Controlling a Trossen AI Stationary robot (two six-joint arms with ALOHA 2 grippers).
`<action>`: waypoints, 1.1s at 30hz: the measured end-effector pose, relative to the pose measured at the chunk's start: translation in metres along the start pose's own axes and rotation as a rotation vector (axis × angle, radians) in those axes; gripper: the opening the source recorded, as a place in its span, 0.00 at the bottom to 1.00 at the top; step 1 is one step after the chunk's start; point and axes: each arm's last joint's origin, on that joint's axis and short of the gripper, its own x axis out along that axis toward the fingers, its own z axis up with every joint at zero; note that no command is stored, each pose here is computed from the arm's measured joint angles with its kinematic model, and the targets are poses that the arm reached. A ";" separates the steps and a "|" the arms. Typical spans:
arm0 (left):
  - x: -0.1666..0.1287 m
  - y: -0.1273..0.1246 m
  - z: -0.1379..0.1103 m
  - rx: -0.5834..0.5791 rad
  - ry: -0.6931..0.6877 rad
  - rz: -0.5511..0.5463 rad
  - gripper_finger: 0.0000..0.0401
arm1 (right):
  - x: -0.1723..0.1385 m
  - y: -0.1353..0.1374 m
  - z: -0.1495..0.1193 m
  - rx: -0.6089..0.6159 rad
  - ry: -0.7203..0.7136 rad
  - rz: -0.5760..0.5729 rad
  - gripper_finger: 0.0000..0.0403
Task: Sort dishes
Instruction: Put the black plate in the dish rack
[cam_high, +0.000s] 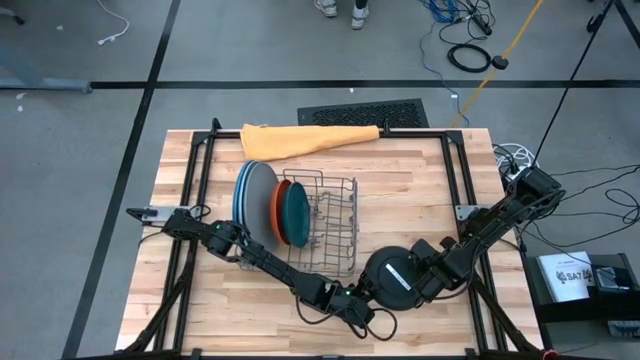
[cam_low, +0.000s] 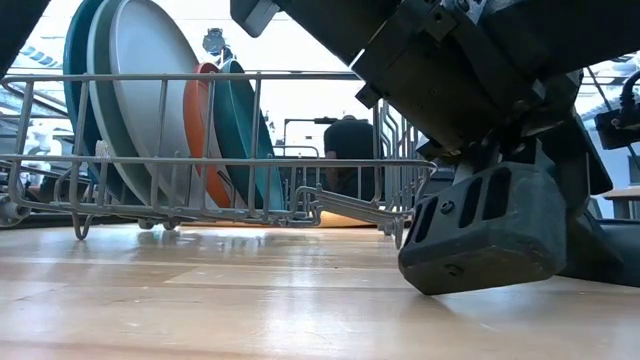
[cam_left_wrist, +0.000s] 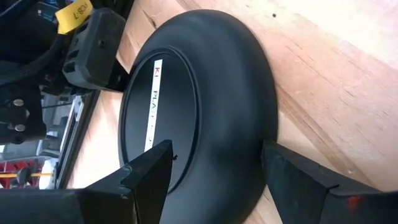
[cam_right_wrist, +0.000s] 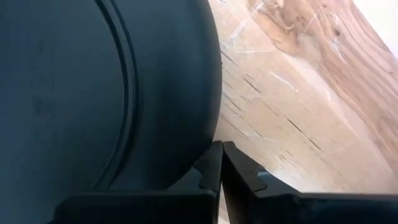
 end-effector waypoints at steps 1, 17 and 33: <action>0.000 0.000 0.000 -0.001 0.000 0.003 0.60 | 0.000 0.000 0.000 0.000 0.000 0.000 0.00; 0.000 0.001 0.001 -0.014 -0.004 0.003 0.60 | -0.022 -0.002 0.004 -0.012 -0.072 0.047 0.00; 0.000 0.001 0.001 -0.017 -0.007 0.006 0.60 | -0.044 -0.014 0.009 -0.065 -0.113 0.131 0.00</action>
